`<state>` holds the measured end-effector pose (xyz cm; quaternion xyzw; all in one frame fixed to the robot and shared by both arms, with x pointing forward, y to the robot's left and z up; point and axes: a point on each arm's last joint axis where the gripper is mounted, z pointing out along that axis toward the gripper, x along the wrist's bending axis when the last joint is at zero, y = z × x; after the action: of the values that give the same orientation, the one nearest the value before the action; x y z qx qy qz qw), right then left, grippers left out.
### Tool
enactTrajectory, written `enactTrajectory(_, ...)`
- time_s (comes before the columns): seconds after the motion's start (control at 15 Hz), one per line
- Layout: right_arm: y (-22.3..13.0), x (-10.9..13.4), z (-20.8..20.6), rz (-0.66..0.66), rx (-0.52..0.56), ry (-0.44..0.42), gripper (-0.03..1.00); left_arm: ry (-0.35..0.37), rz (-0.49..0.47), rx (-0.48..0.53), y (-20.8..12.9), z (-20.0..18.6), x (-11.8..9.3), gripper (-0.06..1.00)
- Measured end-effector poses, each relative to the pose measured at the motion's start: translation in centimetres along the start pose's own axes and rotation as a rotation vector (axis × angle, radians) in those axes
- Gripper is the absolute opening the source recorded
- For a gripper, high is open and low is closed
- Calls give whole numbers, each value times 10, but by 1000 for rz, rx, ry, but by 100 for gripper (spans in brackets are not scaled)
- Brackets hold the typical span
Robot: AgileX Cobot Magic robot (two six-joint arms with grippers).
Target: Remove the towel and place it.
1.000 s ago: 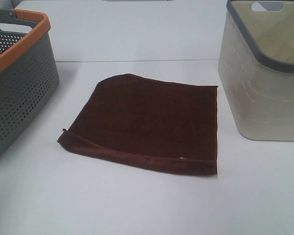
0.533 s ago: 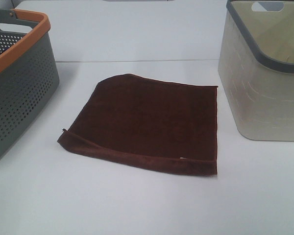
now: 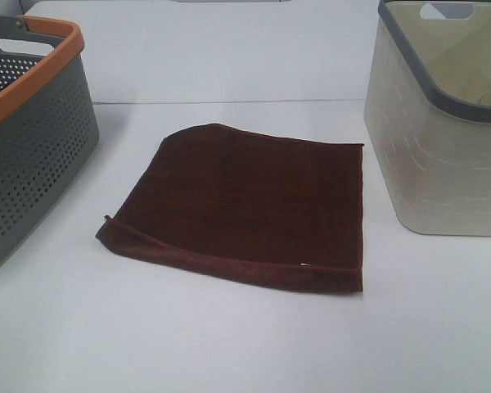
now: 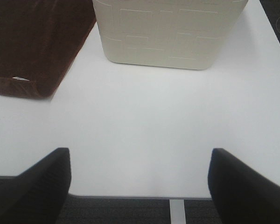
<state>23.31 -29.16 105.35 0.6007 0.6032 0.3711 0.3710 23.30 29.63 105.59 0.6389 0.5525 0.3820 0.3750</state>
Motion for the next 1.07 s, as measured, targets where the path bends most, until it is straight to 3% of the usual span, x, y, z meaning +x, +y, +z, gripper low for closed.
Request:
enactTrajectory(0.47,0,-1,-1,-44,0,88,70,-2,-26,1,0,0,0,81)
enactTrajectory(1.07,0,-3,-1,-58,1,67,70,-2,-27,1,0,0,0,81)
